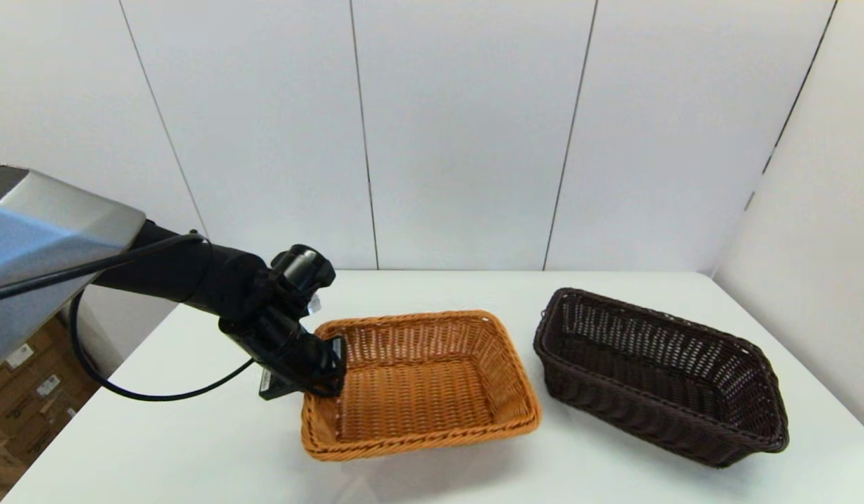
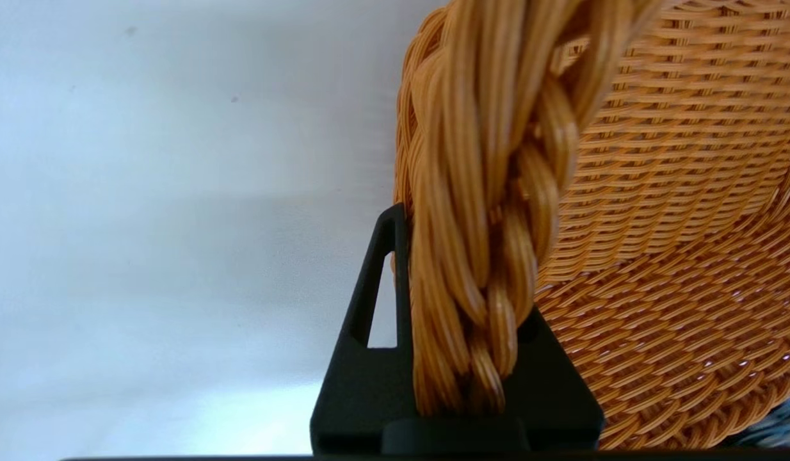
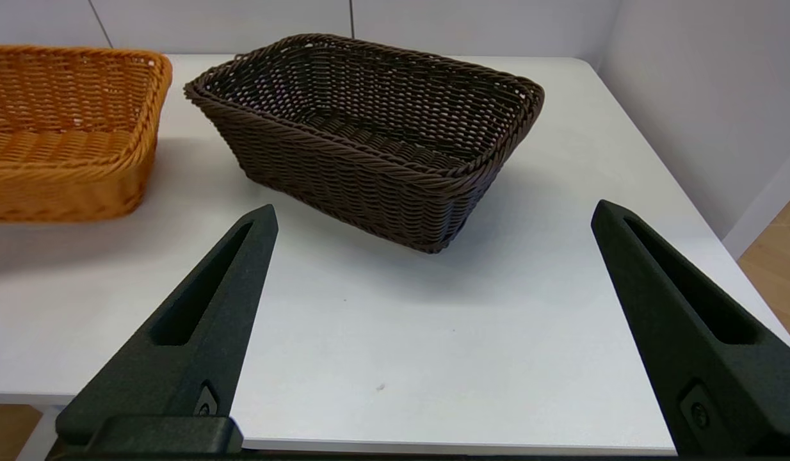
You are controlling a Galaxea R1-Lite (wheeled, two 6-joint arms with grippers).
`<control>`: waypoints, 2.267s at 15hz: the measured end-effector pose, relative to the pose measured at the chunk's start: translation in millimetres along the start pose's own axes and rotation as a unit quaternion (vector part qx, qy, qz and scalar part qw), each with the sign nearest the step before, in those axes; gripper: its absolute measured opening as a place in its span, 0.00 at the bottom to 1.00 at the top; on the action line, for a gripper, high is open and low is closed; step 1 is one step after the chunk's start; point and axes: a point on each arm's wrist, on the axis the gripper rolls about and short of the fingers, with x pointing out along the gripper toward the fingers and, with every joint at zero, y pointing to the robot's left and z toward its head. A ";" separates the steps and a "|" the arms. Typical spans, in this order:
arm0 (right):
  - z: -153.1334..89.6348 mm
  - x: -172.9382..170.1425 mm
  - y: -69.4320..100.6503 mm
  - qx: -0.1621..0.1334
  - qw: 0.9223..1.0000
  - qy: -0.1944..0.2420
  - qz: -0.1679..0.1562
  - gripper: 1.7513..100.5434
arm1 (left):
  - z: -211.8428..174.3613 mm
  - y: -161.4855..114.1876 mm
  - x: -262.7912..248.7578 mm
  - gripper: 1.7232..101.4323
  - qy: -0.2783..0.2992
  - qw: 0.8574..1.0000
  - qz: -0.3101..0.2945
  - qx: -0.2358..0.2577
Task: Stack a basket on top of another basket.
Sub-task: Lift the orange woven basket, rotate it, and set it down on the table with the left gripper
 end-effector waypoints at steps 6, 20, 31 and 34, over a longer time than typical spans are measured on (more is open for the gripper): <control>0.0 0.0 0.0 0.000 1.000 0.000 0.000 0.97 | 3.5 -2.0 -1.0 0.14 0.031 0.997 -0.057 0.043; 0.0 0.0 0.0 0.000 1.000 0.000 0.000 0.97 | 32.9 -6.6 15.3 0.14 0.094 0.991 -0.063 0.068; 0.0 0.0 0.0 0.000 1.000 0.000 0.000 0.97 | 39.9 -6.0 30.5 0.14 0.117 0.990 -0.051 0.059; 0.0 0.0 0.0 0.000 1.000 0.000 0.000 0.97 | 42.2 1.2 25.6 0.14 0.115 0.991 -0.049 0.054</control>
